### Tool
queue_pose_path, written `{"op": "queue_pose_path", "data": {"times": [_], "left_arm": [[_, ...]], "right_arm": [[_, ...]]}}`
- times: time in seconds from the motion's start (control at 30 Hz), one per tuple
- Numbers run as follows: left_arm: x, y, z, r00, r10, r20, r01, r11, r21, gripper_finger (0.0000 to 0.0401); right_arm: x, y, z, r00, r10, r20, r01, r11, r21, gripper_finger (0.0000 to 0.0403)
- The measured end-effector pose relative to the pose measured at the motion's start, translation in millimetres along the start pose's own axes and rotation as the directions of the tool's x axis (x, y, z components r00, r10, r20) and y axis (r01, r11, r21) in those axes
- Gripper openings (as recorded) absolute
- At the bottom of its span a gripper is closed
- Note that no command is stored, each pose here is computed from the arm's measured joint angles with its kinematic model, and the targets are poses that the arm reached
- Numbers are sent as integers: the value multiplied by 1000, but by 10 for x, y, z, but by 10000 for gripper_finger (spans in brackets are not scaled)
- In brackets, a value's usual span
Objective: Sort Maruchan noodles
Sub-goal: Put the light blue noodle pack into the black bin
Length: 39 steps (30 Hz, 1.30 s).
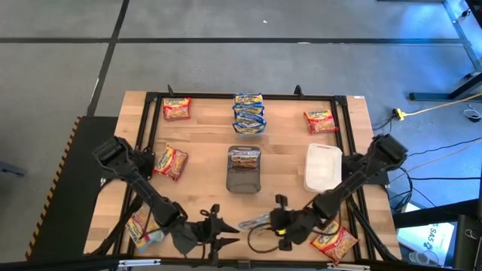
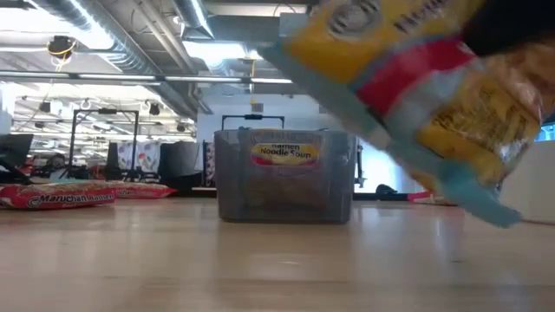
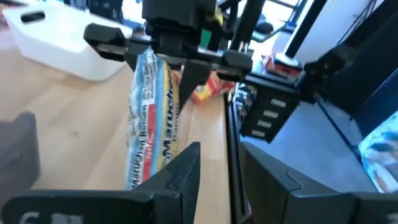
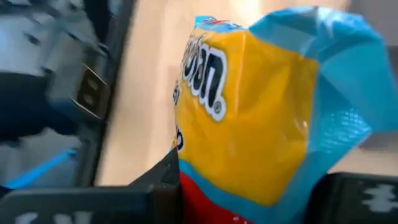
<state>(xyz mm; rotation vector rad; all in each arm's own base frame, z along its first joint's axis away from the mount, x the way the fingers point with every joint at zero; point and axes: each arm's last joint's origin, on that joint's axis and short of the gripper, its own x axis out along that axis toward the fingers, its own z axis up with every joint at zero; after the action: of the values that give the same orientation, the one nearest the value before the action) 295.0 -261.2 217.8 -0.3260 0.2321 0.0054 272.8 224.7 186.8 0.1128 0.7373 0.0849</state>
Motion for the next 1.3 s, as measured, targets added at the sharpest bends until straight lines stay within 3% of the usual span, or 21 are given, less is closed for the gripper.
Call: {"op": "queue_pose_path", "data": {"times": [0.27,0.63,0.93,1.1,1.3], "left_arm": [[239,258,195,998,33,45,-29,995,-90,129],[560,724,382,999,42,3,-41,981,-190,260],[650,732,155,998,41,-58,-46,993,-104,267],[674,719,90,998,43,-54,-48,995,-91,267],[674,685,150,1000,16,5,-16,999,-47,267]], "right_arm": [[-337,-19,-275,998,-57,14,57,998,-24,104],[-797,-270,-554,988,-89,126,73,990,123,106],[-882,-254,-335,938,-107,329,52,984,171,113],[-742,-259,-182,907,-99,410,46,990,136,114],[-620,-265,-42,883,-14,469,-22,997,72,114]]}}
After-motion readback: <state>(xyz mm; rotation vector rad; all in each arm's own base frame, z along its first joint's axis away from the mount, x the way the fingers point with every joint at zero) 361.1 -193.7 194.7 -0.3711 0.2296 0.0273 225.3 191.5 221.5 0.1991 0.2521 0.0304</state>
